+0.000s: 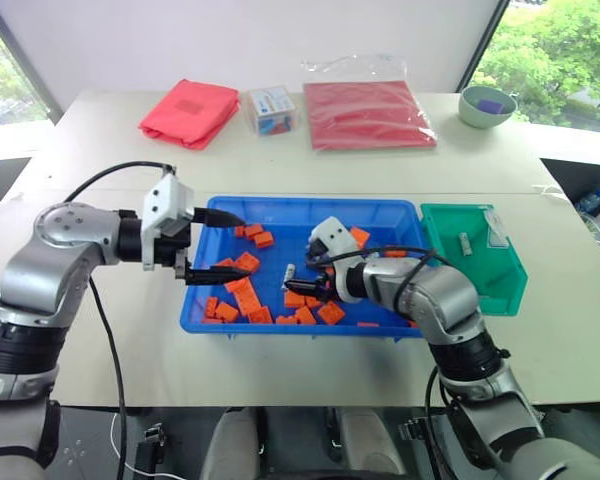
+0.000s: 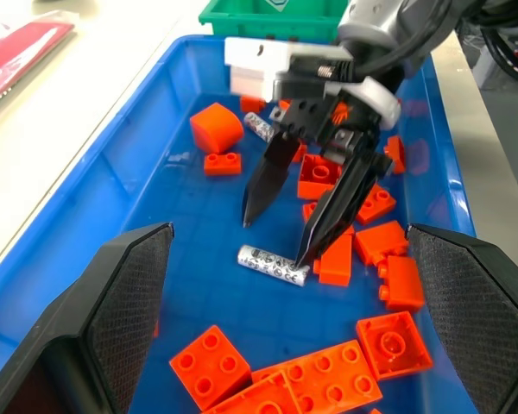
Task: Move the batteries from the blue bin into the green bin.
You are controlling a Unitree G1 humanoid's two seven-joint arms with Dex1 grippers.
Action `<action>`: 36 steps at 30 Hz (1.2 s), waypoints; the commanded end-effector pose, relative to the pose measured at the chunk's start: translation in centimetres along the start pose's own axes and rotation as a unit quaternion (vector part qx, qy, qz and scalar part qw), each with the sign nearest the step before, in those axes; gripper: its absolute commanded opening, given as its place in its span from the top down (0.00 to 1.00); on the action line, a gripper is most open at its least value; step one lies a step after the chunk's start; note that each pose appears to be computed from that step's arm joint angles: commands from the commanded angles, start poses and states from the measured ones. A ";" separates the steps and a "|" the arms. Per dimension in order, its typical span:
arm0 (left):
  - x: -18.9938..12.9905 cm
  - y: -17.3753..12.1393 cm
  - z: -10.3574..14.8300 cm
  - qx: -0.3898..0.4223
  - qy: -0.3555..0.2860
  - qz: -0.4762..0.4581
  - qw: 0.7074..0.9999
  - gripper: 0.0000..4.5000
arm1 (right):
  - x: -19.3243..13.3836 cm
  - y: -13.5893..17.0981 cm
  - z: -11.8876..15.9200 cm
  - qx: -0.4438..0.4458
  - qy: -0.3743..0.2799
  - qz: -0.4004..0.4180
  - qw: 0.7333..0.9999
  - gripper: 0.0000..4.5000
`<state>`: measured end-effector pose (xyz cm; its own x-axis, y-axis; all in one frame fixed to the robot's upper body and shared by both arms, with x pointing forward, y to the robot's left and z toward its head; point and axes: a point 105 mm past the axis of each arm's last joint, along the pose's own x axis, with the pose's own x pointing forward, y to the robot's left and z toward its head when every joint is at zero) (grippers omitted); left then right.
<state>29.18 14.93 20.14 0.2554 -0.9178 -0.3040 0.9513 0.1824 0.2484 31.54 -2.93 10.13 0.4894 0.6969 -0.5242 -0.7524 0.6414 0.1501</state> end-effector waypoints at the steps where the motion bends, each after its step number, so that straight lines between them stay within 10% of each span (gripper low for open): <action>1: -0.4 0.2 1.1 0.025 -0.008 0.007 1.000 0.00 | 0.9 0.9 -0.4 0.002 0.017 0.017 1.000 0.23; 6: -0.4 0.2 1.1 0.025 -0.007 0.008 1.000 0.00 | 1.3 0.7 -0.8 -0.001 0.027 0.015 1.000 0.23; 14: -0.5 0.5 1.2 0.025 -0.009 0.013 1.000 0.00 | 1.1 0.3 -1.2 -0.015 0.032 0.006 0.999 0.99; 25: -0.3 1.2 1.5 0.030 -0.011 0.012 0.999 0.00 | -1.5 0.1 3.4 -0.042 -0.033 0.005 0.999 0.99; 30: 0.1 1.3 1.3 0.026 -0.016 0.009 0.999 0.00 | -8.5 -3.0 9.9 -0.004 -0.138 -0.032 0.990 0.99; 36: 0.6 1.1 0.9 0.020 -0.023 0.002 1.000 0.00 | -17.2 -9.7 8.8 0.020 -0.143 -0.182 0.973 0.99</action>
<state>30.40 14.52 20.31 0.2581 -0.9267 -0.2732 0.9495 0.1910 0.2491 34.64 -16.41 24.08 0.7977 0.5090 -0.3233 -0.5245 0.8503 0.0446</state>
